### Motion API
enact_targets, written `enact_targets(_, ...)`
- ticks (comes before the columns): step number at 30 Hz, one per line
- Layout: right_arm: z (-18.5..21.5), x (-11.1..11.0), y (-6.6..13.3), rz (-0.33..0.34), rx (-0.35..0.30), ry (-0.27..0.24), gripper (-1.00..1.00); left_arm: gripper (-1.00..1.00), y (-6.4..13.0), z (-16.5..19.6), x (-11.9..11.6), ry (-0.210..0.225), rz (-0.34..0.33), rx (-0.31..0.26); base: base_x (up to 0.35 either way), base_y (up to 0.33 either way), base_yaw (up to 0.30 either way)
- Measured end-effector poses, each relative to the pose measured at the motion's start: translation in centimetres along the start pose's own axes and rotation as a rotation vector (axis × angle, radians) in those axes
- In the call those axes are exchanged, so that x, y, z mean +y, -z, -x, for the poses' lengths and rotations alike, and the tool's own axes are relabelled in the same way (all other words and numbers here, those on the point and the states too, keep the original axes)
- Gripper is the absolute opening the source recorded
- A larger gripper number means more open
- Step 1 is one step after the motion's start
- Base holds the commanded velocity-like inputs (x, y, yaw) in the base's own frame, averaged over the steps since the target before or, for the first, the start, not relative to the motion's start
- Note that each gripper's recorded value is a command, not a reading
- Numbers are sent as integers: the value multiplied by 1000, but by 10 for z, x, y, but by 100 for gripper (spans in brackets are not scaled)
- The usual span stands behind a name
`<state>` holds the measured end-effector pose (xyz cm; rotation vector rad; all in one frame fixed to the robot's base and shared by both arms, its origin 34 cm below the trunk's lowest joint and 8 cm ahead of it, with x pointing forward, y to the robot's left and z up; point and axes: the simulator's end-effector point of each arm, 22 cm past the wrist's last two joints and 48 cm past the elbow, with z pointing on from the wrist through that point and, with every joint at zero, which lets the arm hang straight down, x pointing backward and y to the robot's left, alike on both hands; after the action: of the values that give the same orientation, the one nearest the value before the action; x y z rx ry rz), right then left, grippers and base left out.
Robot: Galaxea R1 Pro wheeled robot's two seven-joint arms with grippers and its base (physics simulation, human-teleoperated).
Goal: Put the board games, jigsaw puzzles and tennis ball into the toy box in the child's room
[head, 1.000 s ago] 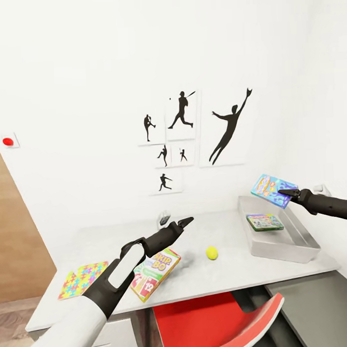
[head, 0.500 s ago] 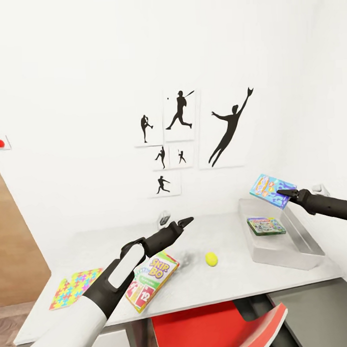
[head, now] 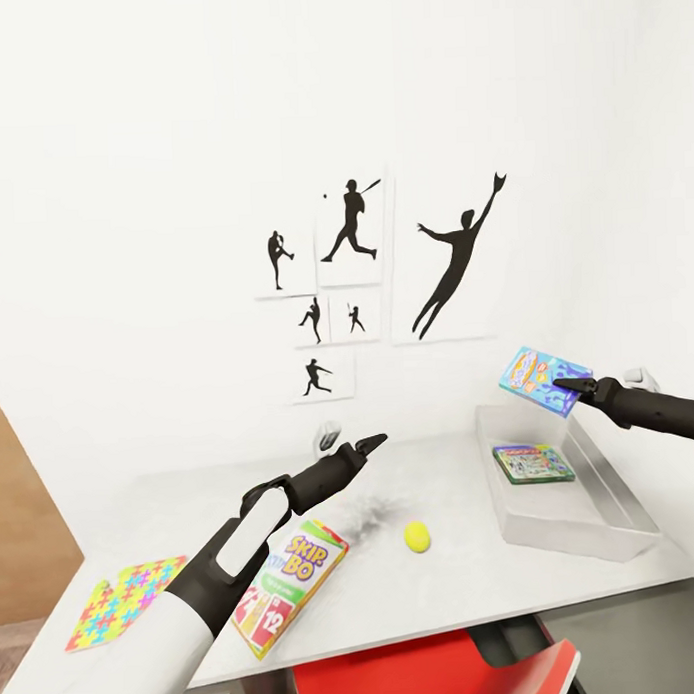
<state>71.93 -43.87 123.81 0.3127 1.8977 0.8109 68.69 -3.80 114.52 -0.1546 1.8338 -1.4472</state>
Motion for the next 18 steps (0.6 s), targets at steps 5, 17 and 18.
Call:
enact_targets(5,0,1,0,2,-1,3,-100,100,0,0,0,0,0,0,17,-9,0)
enact_targets(17,-6,2,-4,9,9,-7,-100,100,0,-1,0,0,3,1,4,-2,0)
enact_targets(18,-8,1,-4,7,11,-7,-100,100,-1,-1,0,0,3,1,0,0,0)
